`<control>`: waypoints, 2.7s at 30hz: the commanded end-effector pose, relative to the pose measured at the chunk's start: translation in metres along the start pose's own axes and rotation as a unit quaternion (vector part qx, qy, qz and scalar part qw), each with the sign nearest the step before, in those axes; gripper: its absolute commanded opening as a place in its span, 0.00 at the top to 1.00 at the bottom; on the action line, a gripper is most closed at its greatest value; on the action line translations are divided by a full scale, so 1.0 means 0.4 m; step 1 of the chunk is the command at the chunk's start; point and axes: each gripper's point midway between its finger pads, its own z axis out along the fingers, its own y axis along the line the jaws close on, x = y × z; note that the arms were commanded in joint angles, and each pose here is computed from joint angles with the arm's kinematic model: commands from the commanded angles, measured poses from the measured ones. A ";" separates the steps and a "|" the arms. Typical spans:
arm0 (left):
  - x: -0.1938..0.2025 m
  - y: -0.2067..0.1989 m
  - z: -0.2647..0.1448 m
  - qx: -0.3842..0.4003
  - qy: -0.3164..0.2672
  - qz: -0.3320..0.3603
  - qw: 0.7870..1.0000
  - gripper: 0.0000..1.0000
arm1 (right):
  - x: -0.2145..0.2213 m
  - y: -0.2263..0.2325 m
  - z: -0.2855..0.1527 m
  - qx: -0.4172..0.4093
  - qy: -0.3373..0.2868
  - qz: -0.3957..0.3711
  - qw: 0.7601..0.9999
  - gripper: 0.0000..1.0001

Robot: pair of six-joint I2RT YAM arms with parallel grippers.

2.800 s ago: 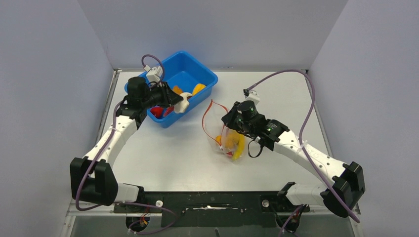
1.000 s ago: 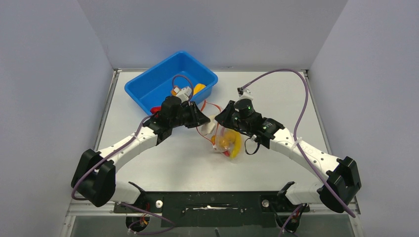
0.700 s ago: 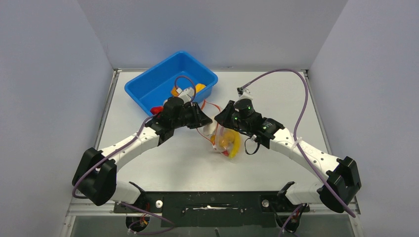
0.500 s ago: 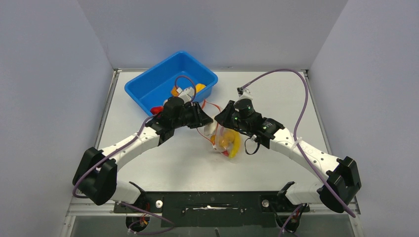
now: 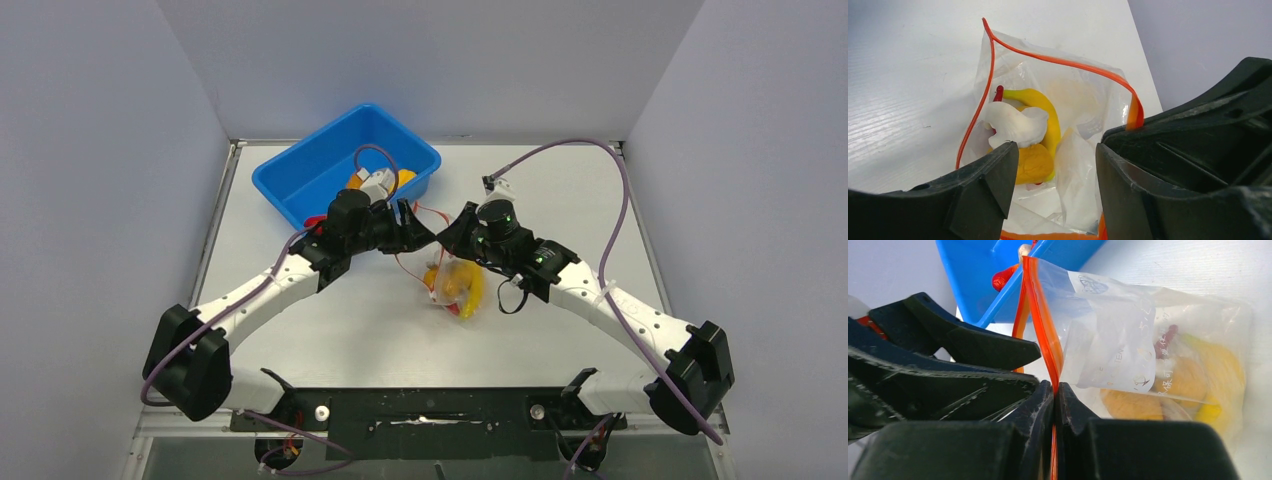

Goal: Place the food in the zip-top bag and seal the zipper
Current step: Place the fake vegetable in the zipper food storage bag, then pick up the fake fruit from the bin.

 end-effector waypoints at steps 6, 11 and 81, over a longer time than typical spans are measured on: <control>-0.145 -0.096 -0.109 0.007 -0.080 0.087 0.993 0.43 | -0.054 0.014 -0.069 -0.013 -0.036 -0.038 0.999 1.00; -0.193 -0.047 -0.132 -0.044 -0.084 0.117 0.989 0.43 | -0.061 0.009 -0.100 -0.016 -0.040 -0.058 0.997 1.00; -0.433 0.613 0.116 -0.236 0.004 0.097 0.967 1.00 | -0.085 0.000 -0.091 0.020 -0.039 -0.066 0.997 1.00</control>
